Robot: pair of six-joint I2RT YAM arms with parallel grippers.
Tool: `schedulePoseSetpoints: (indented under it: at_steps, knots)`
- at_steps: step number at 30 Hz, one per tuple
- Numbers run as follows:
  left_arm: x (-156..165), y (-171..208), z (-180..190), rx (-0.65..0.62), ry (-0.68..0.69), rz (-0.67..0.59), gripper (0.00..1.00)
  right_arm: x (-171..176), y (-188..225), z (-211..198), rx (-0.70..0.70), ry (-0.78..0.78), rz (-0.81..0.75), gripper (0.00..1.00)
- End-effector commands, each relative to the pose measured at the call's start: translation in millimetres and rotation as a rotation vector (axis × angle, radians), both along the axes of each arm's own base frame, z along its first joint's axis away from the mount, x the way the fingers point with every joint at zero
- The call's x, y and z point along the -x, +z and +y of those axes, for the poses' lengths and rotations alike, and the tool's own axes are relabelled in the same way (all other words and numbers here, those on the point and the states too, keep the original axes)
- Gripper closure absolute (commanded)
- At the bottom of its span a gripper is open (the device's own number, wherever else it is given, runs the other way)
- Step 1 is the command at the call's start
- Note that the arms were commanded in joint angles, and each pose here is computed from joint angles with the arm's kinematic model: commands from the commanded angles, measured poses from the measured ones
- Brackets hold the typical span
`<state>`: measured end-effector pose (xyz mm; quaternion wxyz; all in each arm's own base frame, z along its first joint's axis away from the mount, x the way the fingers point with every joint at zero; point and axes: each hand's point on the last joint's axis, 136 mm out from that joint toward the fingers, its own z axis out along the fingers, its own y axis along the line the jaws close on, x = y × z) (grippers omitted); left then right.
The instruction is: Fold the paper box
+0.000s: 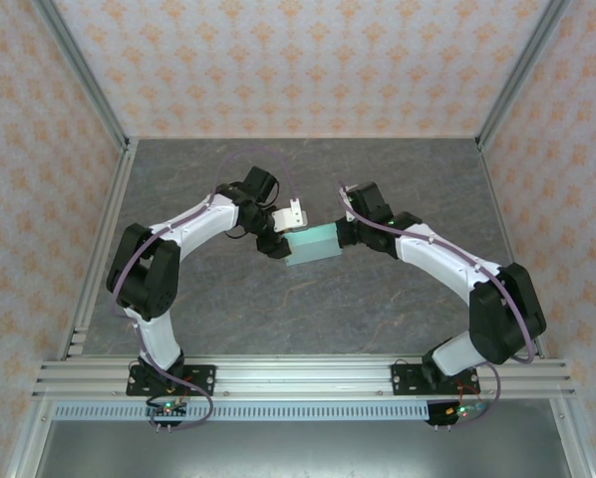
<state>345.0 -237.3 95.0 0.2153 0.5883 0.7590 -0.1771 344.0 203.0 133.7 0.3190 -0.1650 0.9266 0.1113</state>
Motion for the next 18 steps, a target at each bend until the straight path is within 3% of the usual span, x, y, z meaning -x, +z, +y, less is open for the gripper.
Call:
schedulePoseSetpoints:
  at_steps: [1, 12, 18]
  knots:
    - [0.3, 14.4, 5.3, 0.009, 0.020, -0.034, 0.34, 1.1, 5.5, -4.3, 0.013, -0.026, -0.016, 1.00]
    - [10.6, 44.0, 13.2, 0.116, 0.088, -0.062, 0.30, 3.6, 9.3, -2.9, 0.017, -0.027, -0.023, 1.00]
    - [14.7, 61.0, 25.8, 0.223, 0.313, -0.098, 0.33, 4.7, 11.9, -1.5, 0.020, -0.029, -0.023, 1.00]
